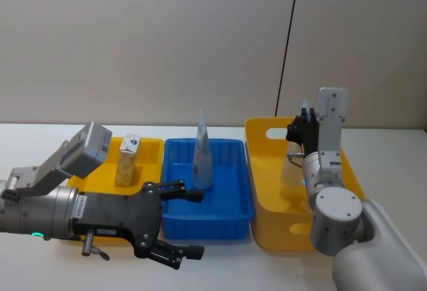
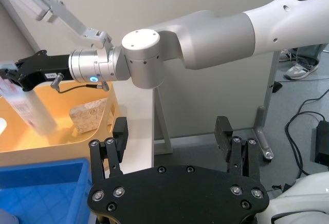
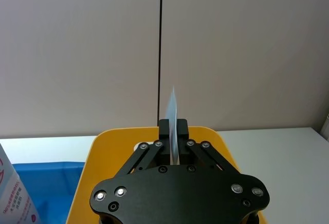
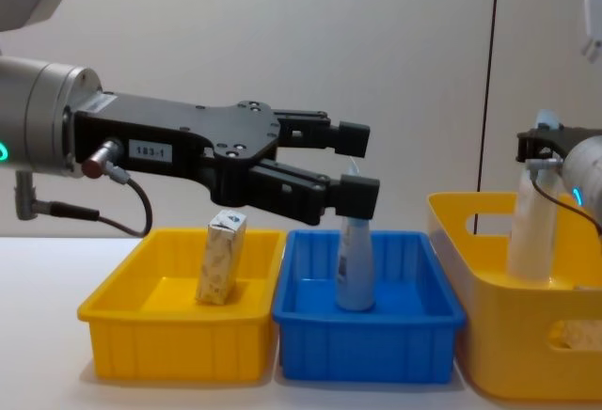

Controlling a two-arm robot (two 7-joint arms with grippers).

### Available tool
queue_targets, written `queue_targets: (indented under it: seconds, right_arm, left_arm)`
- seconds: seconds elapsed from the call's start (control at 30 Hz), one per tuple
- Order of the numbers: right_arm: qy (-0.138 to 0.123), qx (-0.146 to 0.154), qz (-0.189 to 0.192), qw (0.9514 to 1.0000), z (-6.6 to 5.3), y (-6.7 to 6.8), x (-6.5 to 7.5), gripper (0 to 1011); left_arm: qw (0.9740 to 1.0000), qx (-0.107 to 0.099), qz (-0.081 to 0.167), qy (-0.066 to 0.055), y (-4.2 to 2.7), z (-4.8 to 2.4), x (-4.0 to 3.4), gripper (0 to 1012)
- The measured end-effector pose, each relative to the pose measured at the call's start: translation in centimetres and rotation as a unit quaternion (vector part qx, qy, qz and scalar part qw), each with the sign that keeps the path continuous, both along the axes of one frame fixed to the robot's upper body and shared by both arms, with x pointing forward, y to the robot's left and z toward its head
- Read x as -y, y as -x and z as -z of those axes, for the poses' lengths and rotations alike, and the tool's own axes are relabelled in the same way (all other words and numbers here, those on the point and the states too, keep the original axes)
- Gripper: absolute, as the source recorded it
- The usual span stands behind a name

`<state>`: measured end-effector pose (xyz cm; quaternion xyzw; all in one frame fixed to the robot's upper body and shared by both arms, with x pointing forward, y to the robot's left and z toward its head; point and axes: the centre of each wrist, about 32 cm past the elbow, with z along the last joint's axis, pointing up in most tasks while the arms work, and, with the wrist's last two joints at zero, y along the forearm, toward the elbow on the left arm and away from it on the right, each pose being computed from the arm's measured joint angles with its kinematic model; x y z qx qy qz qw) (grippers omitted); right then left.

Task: Bimanual collaborative sorting of washing and personal care products

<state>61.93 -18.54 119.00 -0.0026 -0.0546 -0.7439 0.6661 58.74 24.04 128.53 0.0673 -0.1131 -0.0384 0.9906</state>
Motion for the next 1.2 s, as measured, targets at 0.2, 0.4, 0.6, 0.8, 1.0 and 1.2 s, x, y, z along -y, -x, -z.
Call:
queue_targets:
  seconds: [0.2, 0.4, 0.6, 0.8, 1.0, 1.2]
  right_arm:
    - [0.006, -0.007, 0.002, 1.0, 0.6, -0.4, -0.4, 236]
    - [0.009, -0.012, 0.003, 0.9999, 0.9, -0.5, -0.7, 401]
    - [0.008, -0.011, 0.003, 0.9999, 1.0, -0.6, -1.0, 605]
    - [0.002, -0.002, 0.001, 1.0, 0.5, -0.3, -1.0, 808]
    - [-0.009, 0.014, -0.005, 0.9998, -0.6, 0.4, -0.8, 957]
    - [-0.024, 0.03, -0.017, 0.9991, -1.9, 1.9, -0.2, 1000]
  left_arm:
    - [1.0, 0.0, 0.0, 0.0, 0.0, 0.0, 0.0, 1001]
    - [1.0, 0.0, 0.0, 0.0, 0.0, 0.0, 0.0, 1001]
    - [1.0, 0.0, 0.0, 0.0, 0.0, 0.0, 0.0, 1001]
    - [1.0, 0.0, 0.0, 0.0, 0.0, 0.0, 0.0, 1001]
    - [1.0, 0.0, 0.0, 0.0, 0.0, 0.0, 0.0, 1001]
    - [1.0, 0.0, 0.0, 0.0, 0.0, 0.0, 0.0, 1001]
